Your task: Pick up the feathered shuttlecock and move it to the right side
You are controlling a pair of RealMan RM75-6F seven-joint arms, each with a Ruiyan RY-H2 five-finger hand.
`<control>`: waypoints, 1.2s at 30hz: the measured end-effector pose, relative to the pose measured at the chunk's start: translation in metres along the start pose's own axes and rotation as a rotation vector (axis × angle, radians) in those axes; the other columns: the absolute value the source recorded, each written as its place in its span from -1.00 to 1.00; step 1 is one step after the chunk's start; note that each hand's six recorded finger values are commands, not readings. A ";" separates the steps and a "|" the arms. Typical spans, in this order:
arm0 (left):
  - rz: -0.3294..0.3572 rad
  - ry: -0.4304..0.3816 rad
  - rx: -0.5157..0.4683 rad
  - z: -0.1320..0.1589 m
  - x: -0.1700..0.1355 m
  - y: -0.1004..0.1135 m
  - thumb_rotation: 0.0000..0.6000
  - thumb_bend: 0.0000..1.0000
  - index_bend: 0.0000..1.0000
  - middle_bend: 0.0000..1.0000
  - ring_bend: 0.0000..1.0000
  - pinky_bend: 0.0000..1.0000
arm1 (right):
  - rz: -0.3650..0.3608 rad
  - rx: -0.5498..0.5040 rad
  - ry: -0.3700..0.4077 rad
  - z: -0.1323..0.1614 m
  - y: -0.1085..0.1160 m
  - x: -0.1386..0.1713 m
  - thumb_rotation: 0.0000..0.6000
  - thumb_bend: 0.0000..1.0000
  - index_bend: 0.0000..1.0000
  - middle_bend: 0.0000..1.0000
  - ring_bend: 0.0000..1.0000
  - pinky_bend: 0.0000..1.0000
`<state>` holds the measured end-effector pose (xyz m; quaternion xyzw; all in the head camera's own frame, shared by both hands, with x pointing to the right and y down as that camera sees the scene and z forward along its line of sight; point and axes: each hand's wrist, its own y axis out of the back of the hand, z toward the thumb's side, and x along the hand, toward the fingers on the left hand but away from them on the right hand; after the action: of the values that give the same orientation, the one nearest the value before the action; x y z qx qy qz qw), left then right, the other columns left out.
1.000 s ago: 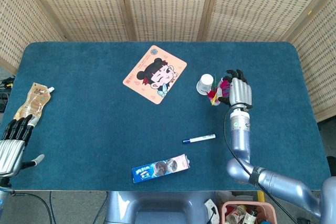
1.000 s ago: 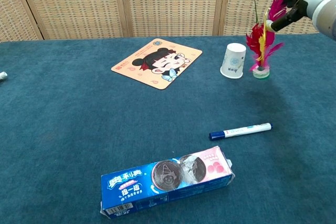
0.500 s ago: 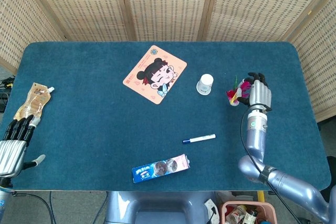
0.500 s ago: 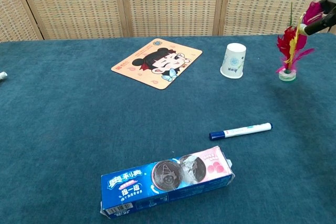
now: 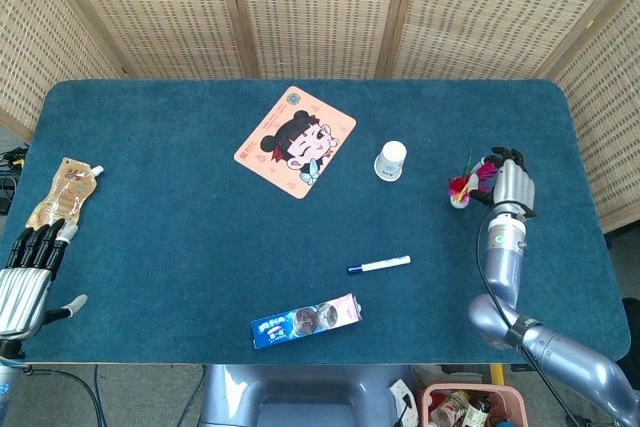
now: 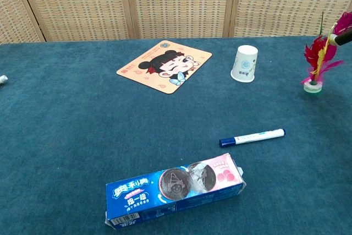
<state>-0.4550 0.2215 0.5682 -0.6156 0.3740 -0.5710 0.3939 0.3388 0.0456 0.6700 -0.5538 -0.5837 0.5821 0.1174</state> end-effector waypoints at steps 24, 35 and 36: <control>0.006 0.000 -0.003 0.000 -0.001 0.002 1.00 -0.69 -1.00 -1.00 -1.00 -1.00 | 0.012 0.019 -0.020 -0.016 -0.002 -0.001 1.00 -0.02 -0.61 -1.00 -1.00 -1.00; 0.010 0.012 -0.015 -0.004 -0.001 0.004 1.00 -0.69 -1.00 -1.00 -1.00 -1.00 | -0.143 0.028 0.111 0.001 0.045 0.019 1.00 -0.05 -0.87 -1.00 -1.00 -1.00; 0.012 0.013 -0.017 -0.005 -0.001 0.005 1.00 -0.69 -1.00 -1.00 -1.00 -1.00 | -0.160 0.029 0.132 0.001 0.051 0.024 1.00 -0.05 -0.88 -1.00 -1.00 -1.00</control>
<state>-0.4597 0.2198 0.5630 -0.6130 0.3853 -0.5692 0.3897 0.3553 0.0491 0.6167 -0.5409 -0.6085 0.5415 0.2096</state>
